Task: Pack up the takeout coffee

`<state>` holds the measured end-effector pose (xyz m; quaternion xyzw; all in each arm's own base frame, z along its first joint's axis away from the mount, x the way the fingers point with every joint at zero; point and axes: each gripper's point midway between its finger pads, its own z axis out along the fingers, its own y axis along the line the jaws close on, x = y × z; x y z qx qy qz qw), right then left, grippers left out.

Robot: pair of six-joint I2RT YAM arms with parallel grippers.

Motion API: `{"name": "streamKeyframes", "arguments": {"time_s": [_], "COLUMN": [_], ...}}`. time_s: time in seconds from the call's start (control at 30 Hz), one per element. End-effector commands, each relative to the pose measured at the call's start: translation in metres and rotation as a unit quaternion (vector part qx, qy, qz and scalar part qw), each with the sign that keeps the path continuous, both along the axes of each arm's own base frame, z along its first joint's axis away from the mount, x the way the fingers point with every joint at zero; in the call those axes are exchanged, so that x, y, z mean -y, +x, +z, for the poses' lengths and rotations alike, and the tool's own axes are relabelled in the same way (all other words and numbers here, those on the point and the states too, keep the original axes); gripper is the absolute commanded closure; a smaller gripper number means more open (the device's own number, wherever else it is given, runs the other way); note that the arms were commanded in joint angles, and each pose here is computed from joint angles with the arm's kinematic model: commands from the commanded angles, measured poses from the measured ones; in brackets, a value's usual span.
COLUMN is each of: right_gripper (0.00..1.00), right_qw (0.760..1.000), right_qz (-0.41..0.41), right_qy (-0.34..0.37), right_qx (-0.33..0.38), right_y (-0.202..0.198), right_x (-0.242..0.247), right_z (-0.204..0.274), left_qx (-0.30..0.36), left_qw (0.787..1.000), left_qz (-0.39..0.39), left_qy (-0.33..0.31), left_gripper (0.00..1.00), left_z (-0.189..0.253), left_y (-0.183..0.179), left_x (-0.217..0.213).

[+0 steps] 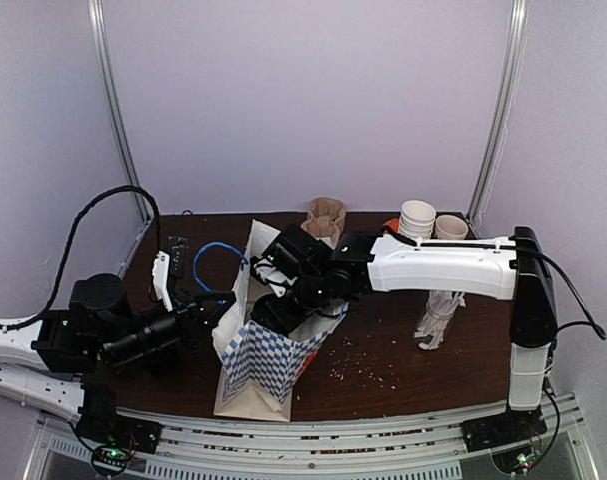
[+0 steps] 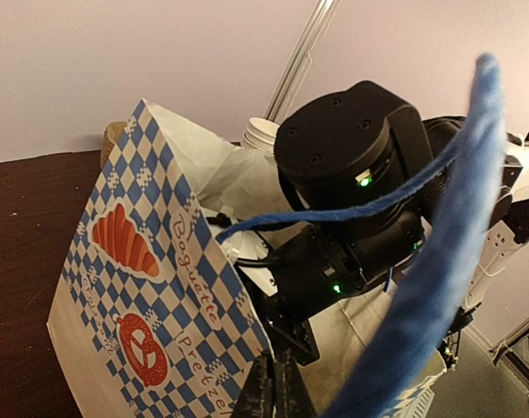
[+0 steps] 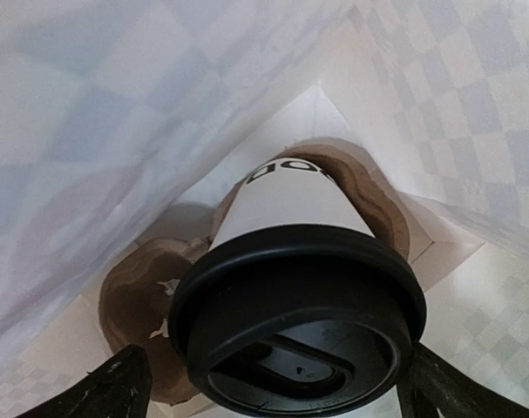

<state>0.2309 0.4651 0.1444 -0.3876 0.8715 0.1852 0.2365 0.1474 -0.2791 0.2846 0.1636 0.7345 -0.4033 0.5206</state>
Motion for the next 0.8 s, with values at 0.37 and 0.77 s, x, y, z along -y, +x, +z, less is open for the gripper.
{"name": "streamKeyframes", "arguments": {"time_s": [0.37,0.77], "right_gripper": [0.0,0.0], "right_qw": [0.998,0.995], "right_qz": [-0.007,-0.01], "right_qy": [0.051,0.085], "right_qx": [0.029,0.053], "right_y": [-0.006,-0.012], "right_x": [0.016,0.034], "right_z": [0.086,0.144], "left_qx": [0.013,0.013], "left_qw": [1.0,1.0], "left_qz": [-0.008,-0.009], "left_qy": [-0.02,-0.014], "left_gripper": [1.0,1.0], "left_z": [0.013,0.009], "left_y": [-0.002,-0.002], "left_x": [0.003,0.003]}}
